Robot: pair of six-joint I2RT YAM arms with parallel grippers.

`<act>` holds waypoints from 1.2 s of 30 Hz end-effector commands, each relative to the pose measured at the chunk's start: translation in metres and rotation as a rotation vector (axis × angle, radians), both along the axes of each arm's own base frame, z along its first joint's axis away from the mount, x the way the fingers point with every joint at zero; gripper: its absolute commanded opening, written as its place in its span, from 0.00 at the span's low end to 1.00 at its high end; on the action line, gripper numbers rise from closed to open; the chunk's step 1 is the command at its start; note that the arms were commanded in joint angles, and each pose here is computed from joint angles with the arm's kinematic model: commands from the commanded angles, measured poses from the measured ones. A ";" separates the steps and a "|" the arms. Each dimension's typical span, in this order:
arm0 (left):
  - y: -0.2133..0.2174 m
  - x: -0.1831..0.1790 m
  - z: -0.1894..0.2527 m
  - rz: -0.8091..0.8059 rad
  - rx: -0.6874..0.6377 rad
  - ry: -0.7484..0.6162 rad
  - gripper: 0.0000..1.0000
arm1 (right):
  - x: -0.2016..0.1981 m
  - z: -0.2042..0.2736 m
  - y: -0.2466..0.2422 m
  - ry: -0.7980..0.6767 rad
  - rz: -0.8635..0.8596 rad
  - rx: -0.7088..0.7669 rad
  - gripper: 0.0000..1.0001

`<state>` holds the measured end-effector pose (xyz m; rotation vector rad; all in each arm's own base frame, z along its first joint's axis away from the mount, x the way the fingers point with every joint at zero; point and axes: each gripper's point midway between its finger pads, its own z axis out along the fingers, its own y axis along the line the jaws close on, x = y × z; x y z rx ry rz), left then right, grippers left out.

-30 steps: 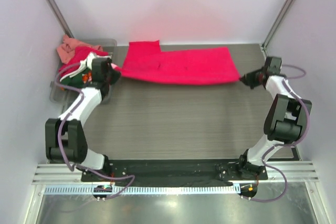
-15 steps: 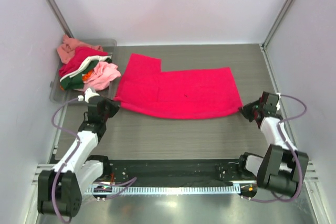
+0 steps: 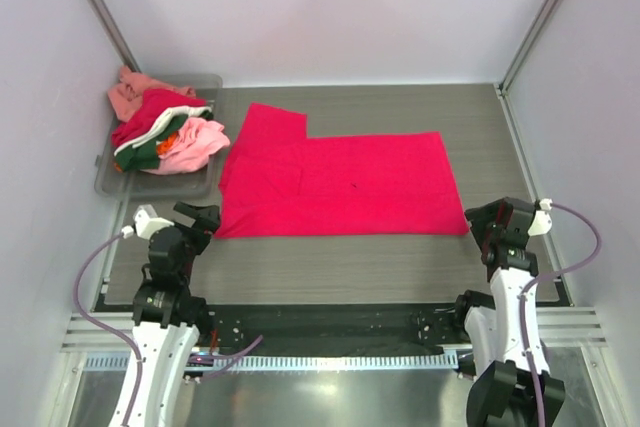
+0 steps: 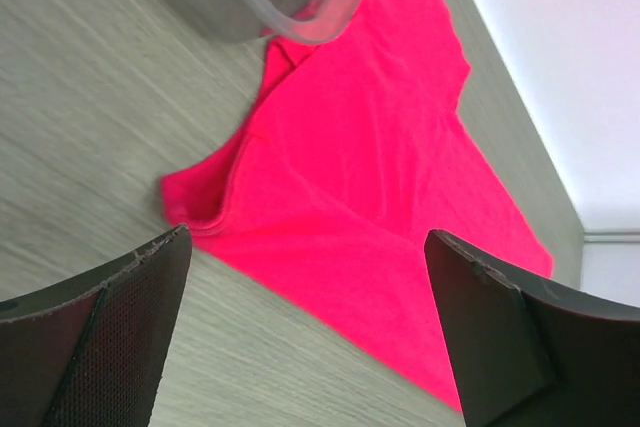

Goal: Fold and stack the t-shirts
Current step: Fold the tshirt

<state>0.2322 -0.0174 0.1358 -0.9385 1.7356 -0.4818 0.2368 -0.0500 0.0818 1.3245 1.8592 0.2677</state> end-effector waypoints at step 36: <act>-0.086 0.319 0.042 -0.434 0.185 0.081 0.98 | 0.314 -0.035 0.002 0.197 0.405 -0.255 0.56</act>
